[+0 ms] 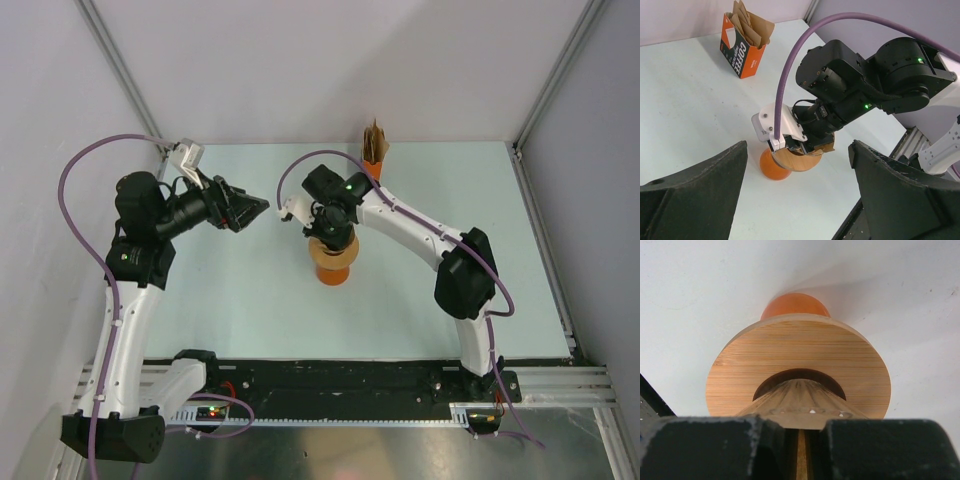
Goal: Place the coffee filter in the dripper
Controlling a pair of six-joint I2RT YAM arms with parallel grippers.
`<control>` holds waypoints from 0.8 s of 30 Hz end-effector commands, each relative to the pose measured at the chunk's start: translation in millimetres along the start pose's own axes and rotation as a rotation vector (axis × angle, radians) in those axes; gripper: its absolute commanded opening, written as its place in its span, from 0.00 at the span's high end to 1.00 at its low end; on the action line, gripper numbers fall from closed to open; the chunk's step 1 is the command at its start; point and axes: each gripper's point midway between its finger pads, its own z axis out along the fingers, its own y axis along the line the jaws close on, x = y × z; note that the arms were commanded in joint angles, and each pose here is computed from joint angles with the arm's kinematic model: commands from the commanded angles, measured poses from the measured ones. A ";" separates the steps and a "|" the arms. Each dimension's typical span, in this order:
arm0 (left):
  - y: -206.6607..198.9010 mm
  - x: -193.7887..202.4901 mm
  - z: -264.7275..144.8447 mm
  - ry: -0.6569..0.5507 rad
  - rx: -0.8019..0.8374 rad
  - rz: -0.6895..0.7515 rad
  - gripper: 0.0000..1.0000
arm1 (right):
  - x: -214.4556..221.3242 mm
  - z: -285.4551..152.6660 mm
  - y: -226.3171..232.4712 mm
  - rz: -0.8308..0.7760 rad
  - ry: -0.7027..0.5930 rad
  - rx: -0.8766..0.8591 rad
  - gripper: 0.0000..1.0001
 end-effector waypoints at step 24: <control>-4.4 -17.7 -2.3 -0.052 0.010 0.027 0.10 | -36.5 -77.6 -9.6 -0.019 -0.127 0.080 0.82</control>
